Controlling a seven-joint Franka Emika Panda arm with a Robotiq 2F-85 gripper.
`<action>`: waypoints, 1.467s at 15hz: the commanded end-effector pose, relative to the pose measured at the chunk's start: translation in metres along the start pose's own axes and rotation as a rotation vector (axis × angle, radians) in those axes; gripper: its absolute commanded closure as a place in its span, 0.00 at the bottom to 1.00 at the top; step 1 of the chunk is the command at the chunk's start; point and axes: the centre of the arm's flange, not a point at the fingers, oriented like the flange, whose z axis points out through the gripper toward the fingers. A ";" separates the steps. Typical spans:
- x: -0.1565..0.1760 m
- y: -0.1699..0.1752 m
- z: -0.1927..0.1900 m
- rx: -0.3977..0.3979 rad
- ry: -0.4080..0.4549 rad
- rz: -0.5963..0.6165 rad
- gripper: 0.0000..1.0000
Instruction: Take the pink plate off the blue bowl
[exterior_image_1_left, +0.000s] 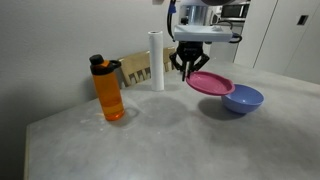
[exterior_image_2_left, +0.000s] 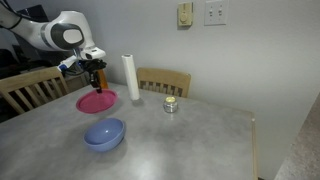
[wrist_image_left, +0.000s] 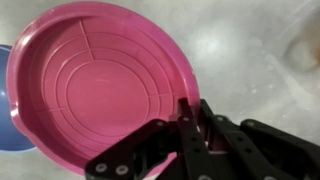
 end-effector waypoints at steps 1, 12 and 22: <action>-0.023 -0.016 0.009 0.061 0.012 -0.109 0.97; -0.039 -0.025 0.091 -0.040 -0.021 -0.367 0.97; -0.046 -0.027 0.092 -0.061 -0.016 -0.507 0.42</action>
